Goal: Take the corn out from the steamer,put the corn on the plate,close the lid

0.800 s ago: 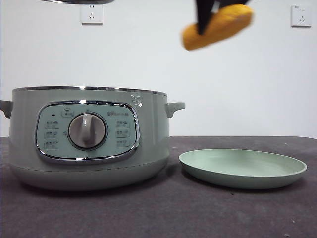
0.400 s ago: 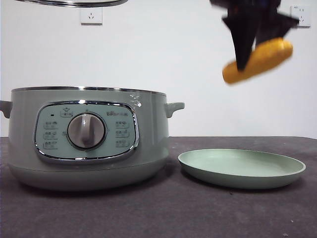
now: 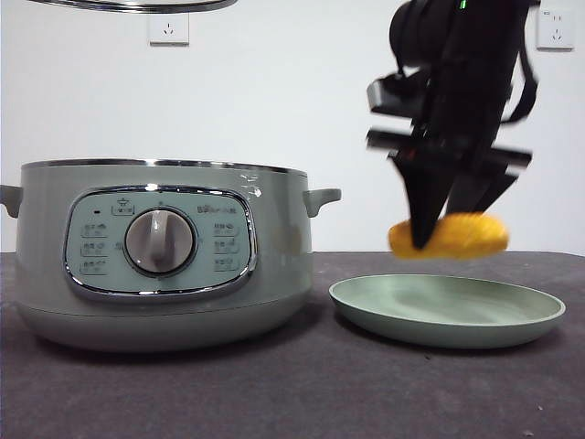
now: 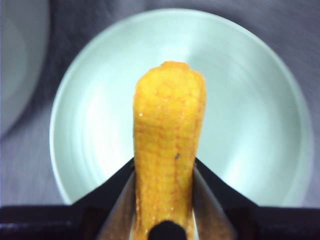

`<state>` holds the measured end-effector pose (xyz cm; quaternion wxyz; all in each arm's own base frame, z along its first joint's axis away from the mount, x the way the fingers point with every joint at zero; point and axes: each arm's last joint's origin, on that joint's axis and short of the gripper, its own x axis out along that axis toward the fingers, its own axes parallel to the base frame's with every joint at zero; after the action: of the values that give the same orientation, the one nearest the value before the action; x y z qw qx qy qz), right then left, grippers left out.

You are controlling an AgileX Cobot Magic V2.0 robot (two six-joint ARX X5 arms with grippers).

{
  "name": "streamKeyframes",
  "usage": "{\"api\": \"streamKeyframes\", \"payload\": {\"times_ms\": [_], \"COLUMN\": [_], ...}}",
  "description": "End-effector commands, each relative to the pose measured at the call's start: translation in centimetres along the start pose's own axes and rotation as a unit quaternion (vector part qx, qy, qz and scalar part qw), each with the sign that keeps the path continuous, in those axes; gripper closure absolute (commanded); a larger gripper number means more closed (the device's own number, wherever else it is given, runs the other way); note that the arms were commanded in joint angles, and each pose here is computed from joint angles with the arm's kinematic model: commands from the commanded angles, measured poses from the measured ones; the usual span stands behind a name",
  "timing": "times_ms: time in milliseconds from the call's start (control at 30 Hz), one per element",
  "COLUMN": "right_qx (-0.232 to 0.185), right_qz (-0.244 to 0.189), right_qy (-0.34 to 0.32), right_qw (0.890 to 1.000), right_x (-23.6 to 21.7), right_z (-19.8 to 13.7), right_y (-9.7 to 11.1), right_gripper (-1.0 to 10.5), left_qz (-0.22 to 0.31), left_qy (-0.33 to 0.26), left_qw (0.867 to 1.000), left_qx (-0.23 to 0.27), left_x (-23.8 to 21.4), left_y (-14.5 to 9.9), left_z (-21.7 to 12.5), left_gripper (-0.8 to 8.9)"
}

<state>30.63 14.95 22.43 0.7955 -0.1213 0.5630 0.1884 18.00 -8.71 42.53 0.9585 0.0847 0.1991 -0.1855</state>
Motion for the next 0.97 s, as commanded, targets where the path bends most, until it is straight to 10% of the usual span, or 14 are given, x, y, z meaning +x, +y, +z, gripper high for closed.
{"api": "streamKeyframes", "payload": {"times_ms": [33, 367, 633, 967], "right_qx": [0.012, 0.022, 0.037, 0.044], "right_qz": [-0.001, 0.0, 0.0, 0.005], "right_qy": [-0.019, -0.019, -0.015, -0.049], "right_qw": [1.0, 1.0, 0.999, 0.998], "right_x": [1.8, 4.9, 4.9, 2.6], "right_z": [-0.5, -2.7, -2.8, -2.6], "right_y": [0.0, -0.1, -0.1, 0.2], "right_gripper": [9.6, 9.6, 5.8, 5.6], "left_qz": [0.002, 0.002, 0.002, -0.027], "left_qy": [-0.04, -0.04, -0.04, -0.02], "left_qw": [0.999, 0.999, 0.999, 0.999], "left_qx": [-0.007, -0.007, -0.006, 0.0], "left_x": [-0.8, -0.8, -0.8, 0.8], "left_y": [0.1, 0.1, 0.1, -0.2], "left_z": [0.9, 0.9, 0.9, 0.8], "left_gripper": [8.22, 8.22, 8.22, 8.22]}}
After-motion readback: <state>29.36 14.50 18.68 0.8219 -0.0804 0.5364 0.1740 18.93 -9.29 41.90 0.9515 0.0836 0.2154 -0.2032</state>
